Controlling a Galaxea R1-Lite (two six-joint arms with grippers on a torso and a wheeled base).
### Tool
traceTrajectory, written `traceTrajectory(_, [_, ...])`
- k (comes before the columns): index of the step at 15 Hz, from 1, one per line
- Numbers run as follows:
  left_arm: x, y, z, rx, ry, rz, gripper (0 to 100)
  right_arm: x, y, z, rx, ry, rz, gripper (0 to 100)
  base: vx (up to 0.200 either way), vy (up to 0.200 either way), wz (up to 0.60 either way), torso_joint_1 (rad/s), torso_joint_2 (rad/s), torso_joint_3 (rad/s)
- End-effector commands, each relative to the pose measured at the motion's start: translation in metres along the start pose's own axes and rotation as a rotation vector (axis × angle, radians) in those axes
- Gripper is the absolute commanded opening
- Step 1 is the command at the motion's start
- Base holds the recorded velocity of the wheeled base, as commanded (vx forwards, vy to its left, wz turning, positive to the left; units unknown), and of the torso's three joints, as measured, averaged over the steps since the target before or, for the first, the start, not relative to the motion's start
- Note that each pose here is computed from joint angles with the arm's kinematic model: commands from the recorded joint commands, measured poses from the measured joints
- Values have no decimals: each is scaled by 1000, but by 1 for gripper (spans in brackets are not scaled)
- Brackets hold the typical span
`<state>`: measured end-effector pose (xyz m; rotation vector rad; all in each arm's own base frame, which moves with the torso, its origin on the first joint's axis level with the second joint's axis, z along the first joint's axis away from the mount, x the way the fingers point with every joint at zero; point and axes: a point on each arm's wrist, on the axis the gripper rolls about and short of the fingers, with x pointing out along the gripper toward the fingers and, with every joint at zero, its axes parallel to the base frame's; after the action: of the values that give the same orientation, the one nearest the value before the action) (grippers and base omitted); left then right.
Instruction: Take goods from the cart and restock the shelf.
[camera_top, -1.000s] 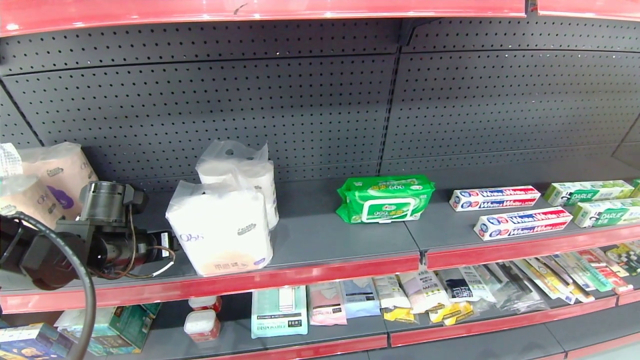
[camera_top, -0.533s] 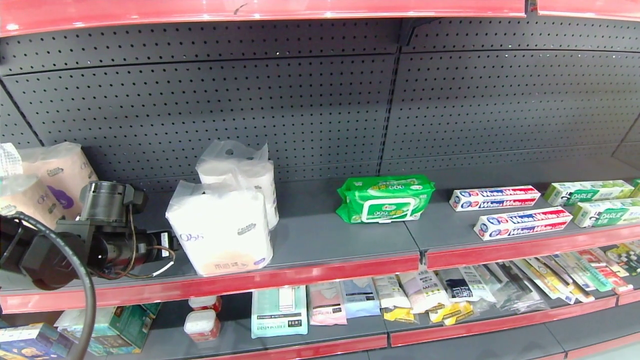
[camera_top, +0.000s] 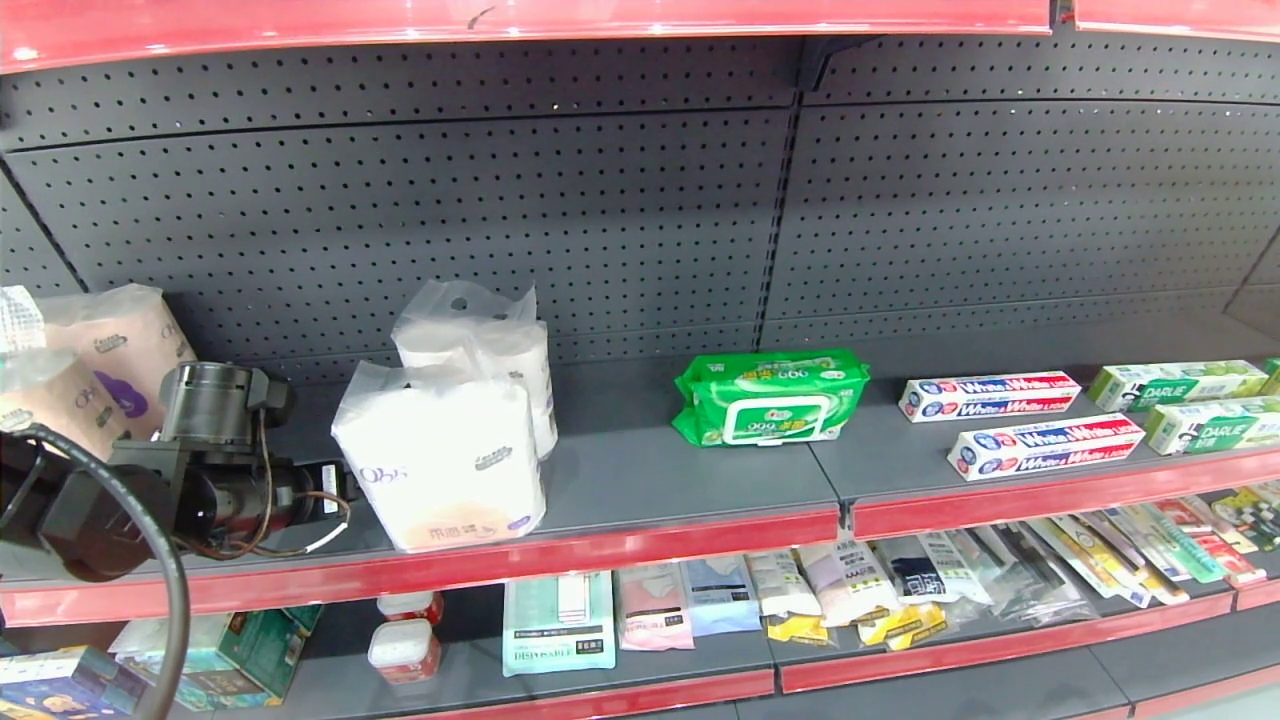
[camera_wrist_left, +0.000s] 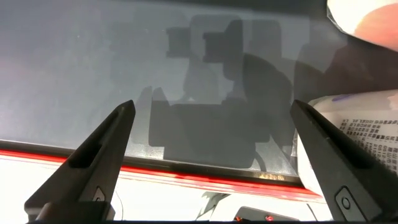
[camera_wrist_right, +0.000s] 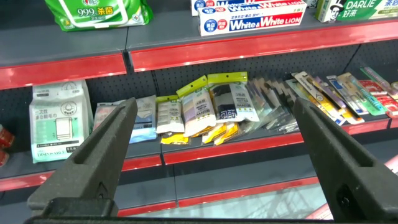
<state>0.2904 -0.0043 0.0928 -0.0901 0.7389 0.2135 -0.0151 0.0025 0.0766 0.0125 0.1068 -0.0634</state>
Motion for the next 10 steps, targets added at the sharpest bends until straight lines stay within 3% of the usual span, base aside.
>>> traceTrajectory(1, [-1, -2, 0, 3, -4, -6, 100, 0, 0, 0, 0, 2, 0, 100, 0, 0, 0, 0, 0, 0])
traceTrajectory(8, [-3, -3, -1, 8, -4, -9, 100, 0, 0, 0, 0, 2, 0, 100, 0, 0, 0, 0, 0, 0])
traceTrajectory(10, [-15, 6, 7, -10, -56, 2, 100, 0, 0, 0, 0, 2, 0, 100, 0, 0, 0, 0, 0, 0])
